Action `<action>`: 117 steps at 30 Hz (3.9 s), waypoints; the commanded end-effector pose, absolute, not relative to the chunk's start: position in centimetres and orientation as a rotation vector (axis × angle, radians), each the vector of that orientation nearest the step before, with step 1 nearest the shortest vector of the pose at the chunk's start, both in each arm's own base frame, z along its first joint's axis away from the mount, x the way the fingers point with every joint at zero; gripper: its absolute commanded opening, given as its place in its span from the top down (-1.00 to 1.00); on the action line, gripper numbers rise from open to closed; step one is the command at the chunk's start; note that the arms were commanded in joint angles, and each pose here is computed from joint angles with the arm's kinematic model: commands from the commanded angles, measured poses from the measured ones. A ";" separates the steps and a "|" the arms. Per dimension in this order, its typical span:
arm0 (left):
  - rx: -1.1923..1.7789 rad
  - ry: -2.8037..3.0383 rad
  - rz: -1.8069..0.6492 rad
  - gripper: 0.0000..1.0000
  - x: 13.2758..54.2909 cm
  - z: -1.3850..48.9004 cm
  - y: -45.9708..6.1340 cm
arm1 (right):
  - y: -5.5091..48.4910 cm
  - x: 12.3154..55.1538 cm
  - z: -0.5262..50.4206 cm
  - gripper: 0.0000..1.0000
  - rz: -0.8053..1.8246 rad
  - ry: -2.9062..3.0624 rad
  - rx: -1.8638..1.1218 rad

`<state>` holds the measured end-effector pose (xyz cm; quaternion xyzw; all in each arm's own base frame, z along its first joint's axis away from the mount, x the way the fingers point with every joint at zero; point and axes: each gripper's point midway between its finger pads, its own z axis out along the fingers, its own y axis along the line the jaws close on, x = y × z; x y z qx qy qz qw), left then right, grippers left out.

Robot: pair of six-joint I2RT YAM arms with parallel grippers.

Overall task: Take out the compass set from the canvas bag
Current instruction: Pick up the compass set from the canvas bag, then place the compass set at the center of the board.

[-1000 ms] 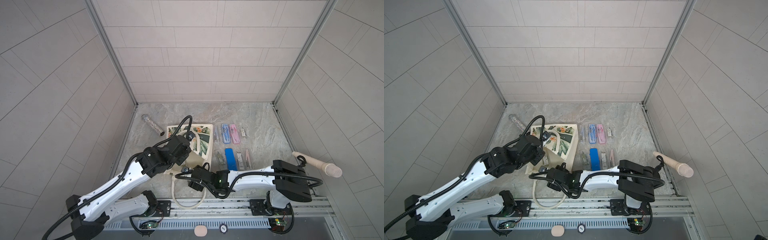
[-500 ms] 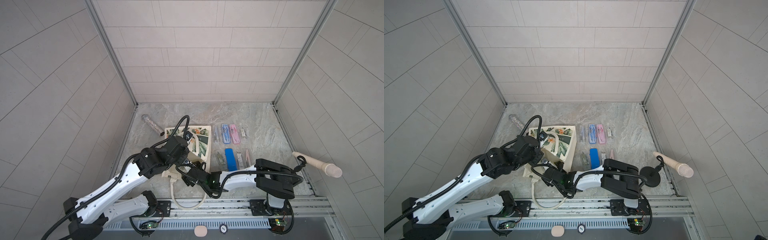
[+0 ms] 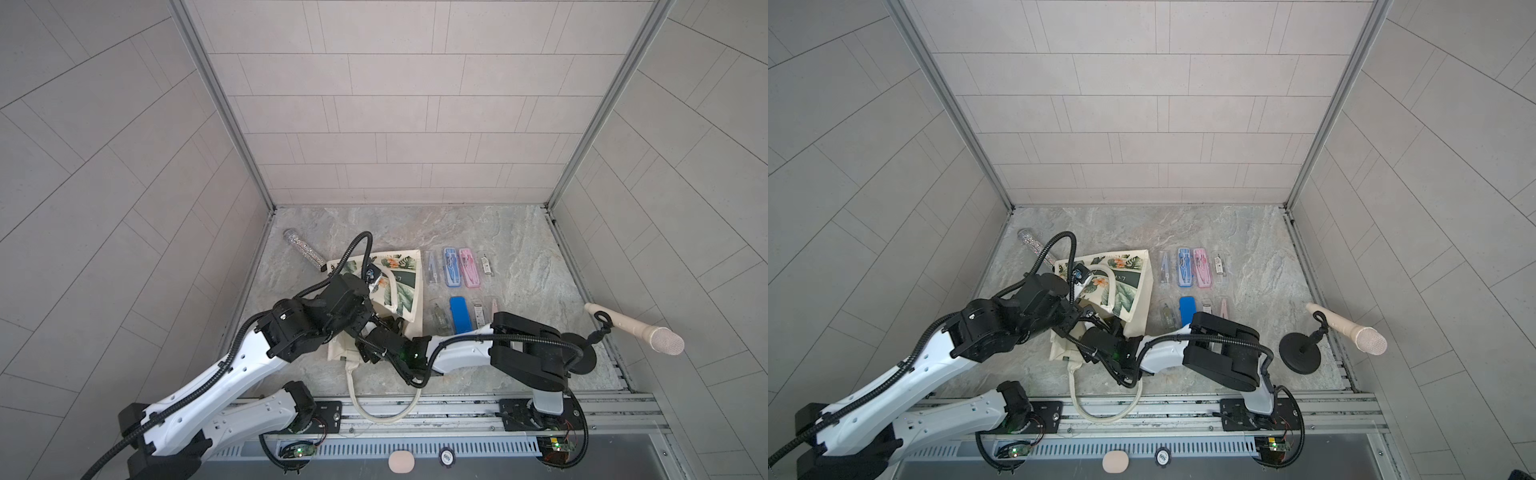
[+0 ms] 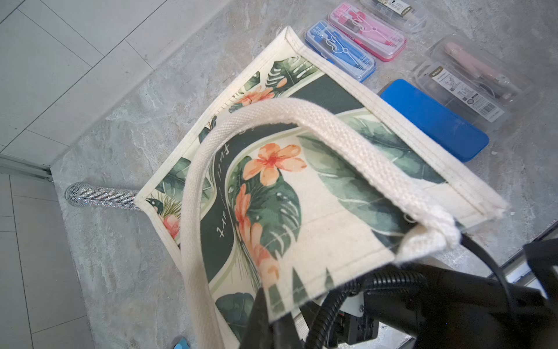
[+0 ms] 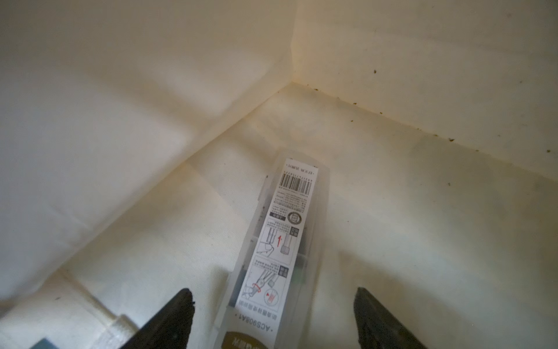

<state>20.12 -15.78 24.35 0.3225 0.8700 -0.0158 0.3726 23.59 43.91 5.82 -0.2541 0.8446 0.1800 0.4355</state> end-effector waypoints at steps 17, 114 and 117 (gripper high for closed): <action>0.768 2.196 -0.009 1.00 19.9 25.6 -14.2 | 42.2 23.2 0.0 -0.64 0.430 2.314 -0.589; 0.243 1.858 -0.424 0.52 14.2 28.6 -6.1 | 27.5 33.9 11.7 0.11 0.393 2.398 -0.078; 0.233 1.850 -0.424 0.51 14.2 28.6 -5.9 | 27.7 35.0 10.1 0.11 0.356 2.430 -0.040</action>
